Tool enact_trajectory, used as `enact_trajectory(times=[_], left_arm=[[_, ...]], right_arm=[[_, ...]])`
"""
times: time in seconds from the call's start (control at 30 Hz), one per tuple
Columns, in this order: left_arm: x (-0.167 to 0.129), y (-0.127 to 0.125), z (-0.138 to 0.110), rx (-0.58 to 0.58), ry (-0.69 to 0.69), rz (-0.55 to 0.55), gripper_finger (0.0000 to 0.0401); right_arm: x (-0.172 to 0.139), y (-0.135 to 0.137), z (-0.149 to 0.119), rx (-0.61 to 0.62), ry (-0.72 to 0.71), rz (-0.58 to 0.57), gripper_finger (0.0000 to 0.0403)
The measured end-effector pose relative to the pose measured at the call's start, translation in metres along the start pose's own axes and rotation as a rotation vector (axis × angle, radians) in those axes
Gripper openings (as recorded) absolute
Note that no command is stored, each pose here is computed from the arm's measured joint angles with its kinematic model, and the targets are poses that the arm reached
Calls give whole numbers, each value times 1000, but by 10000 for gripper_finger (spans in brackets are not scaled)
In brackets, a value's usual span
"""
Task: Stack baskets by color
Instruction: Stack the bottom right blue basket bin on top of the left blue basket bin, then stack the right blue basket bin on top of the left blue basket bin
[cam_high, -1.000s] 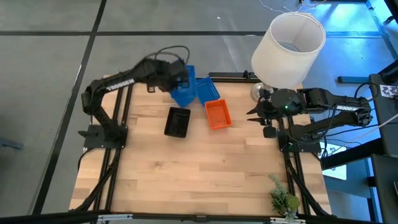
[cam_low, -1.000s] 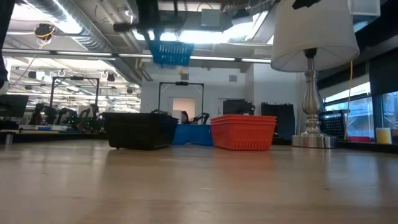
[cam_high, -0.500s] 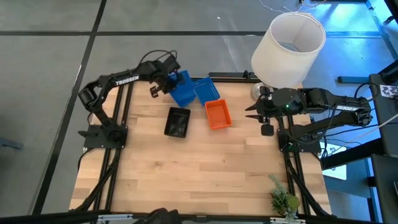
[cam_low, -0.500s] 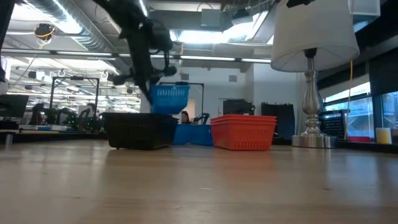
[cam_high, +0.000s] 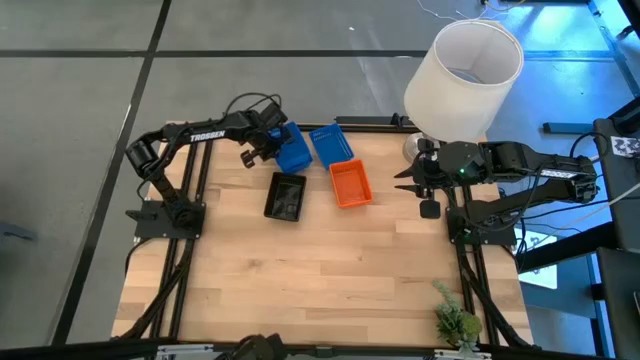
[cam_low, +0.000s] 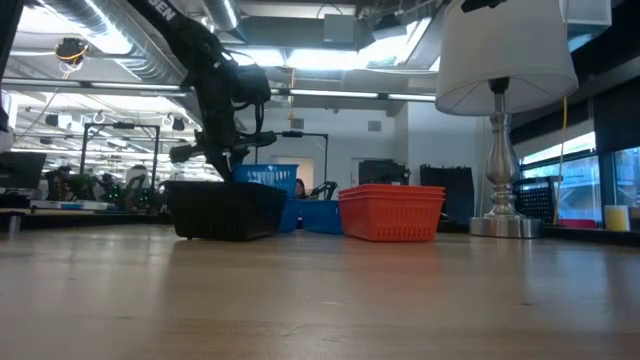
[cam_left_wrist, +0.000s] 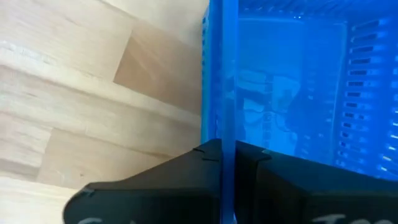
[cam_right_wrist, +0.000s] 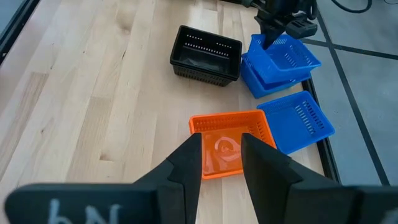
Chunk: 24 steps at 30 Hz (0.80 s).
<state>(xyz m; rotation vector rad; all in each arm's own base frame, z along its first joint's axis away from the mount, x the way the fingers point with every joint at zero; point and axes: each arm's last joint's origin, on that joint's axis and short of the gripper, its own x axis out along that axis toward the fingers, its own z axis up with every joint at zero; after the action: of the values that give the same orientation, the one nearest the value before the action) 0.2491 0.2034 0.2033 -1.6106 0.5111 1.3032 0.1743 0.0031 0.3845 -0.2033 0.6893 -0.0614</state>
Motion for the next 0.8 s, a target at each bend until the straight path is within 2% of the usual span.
enact_trajectory(times=[0.17,0.27,0.43,0.53,0.63,0.7,0.8], left_arm=[[0,-1,3,16,-11,-10,0],[0,-1,2,74,-17,-8,9],[0,0,2,28,-23,5,38],[0,0,4,52,-84,6,48],[0,-2,4,56,-59,-15,50],[-2,-2,4,93,-58,-22,48],[-14,-4,2,178,-77,-57,47]], right_arm=[[0,0,0,0,0,0,110],[0,0,0,-4,0,0,110],[0,0,0,-15,0,0,110],[0,0,0,-21,0,0,110],[0,0,0,-17,1,-1,110],[0,0,0,-13,-1,-1,110],[3,-2,4,57,-28,-16,110]])
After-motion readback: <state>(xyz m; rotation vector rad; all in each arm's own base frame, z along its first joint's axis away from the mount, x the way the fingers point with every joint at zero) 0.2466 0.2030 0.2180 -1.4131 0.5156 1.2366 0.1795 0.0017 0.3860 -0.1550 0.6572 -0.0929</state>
